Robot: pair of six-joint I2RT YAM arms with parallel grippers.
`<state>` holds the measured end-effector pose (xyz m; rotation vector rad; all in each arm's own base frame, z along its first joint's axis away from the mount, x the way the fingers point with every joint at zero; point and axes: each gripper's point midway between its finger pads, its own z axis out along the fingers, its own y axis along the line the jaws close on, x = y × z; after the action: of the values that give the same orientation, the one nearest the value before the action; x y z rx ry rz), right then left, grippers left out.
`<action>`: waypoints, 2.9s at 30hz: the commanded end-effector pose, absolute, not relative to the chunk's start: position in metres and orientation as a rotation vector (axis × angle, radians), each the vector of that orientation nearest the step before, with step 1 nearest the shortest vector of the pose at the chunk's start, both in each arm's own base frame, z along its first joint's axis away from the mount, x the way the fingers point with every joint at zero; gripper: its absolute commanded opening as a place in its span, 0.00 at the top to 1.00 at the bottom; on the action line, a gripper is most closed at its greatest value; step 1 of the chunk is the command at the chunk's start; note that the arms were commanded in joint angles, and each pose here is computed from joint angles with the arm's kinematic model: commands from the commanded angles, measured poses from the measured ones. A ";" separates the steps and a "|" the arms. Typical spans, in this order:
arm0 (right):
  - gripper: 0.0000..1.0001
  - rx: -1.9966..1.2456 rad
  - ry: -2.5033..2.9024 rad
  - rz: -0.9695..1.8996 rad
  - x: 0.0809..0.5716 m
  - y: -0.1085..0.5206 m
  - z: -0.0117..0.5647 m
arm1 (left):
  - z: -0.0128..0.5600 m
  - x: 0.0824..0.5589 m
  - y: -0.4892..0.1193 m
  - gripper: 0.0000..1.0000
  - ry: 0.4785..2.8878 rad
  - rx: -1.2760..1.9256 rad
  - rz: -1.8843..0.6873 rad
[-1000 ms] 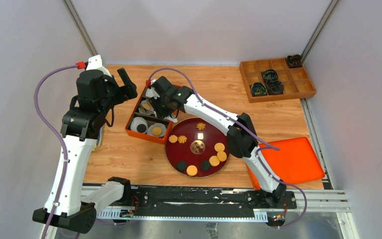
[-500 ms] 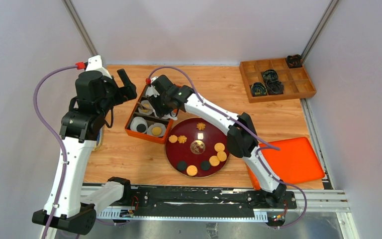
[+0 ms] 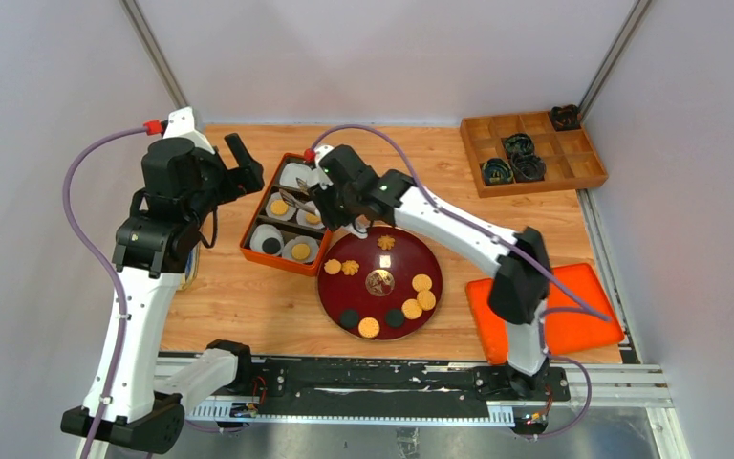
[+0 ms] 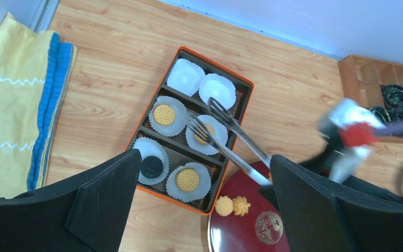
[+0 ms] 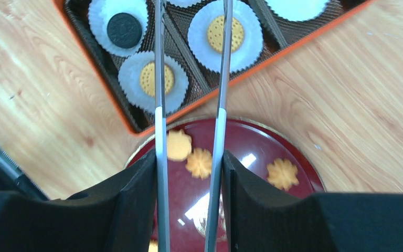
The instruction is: Pack the cookies
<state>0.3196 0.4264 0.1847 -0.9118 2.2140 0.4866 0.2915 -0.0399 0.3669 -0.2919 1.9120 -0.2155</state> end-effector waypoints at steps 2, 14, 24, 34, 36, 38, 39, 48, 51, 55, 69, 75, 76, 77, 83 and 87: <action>0.59 -0.892 2.099 0.480 0.275 0.392 0.234 | 0.364 0.288 -0.046 0.00 1.921 -0.294 -0.264; 0.57 -1.048 2.245 0.346 0.137 0.293 0.176 | 0.334 0.297 -0.063 0.00 2.019 -0.279 -0.335; 0.61 -0.943 2.436 0.224 0.088 0.218 0.147 | 0.331 0.294 -0.071 0.00 2.035 -0.276 -0.386; 0.64 -0.867 2.524 0.184 0.047 0.169 0.159 | 0.320 0.295 -0.086 0.00 2.080 -0.254 -0.470; 0.64 -0.876 2.539 0.161 0.042 0.167 0.156 | 0.318 0.294 -0.086 0.00 2.083 -0.253 -0.469; 0.64 -0.887 2.550 0.135 0.038 0.167 0.150 | 0.316 0.294 -0.087 0.00 2.089 -0.250 -0.467; 0.64 -0.890 2.554 0.126 0.036 0.168 0.148 | 0.314 0.294 -0.087 0.00 2.092 -0.250 -0.465; 0.61 -0.920 2.503 0.062 0.046 0.187 0.144 | 0.312 0.295 -0.086 0.00 2.092 -0.239 -0.455; 0.60 -0.945 2.487 0.050 0.049 0.197 0.142 | 0.311 0.295 -0.084 0.00 2.092 -0.240 -0.445; 0.60 -0.944 2.470 0.072 0.058 0.212 0.140 | 0.308 0.295 -0.083 0.00 2.093 -0.244 -0.435; 0.56 -0.874 2.500 0.189 0.090 0.240 0.133 | 0.308 0.295 -0.082 0.00 2.089 -0.236 -0.430; 0.50 -0.863 2.517 0.155 0.094 0.241 0.125 | 0.309 0.296 -0.083 0.00 2.089 -0.236 -0.437; 0.50 -0.865 2.520 0.157 0.094 0.242 0.124 | 0.309 0.296 -0.084 0.00 2.089 -0.235 -0.439; 0.50 -0.867 2.522 0.160 0.094 0.244 0.123 | 0.309 0.296 -0.084 0.00 2.087 -0.234 -0.441; 0.53 -0.830 2.543 0.168 0.097 0.247 0.120 | 0.309 0.295 -0.084 0.00 2.082 -0.229 -0.444; 0.65 -0.791 2.556 0.197 0.099 0.248 0.123 | 0.310 0.296 -0.085 0.00 2.082 -0.225 -0.447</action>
<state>0.0940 0.2450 0.1158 -0.8504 2.5471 0.1597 0.2959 -0.0818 0.3059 -0.2567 2.0999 -0.4315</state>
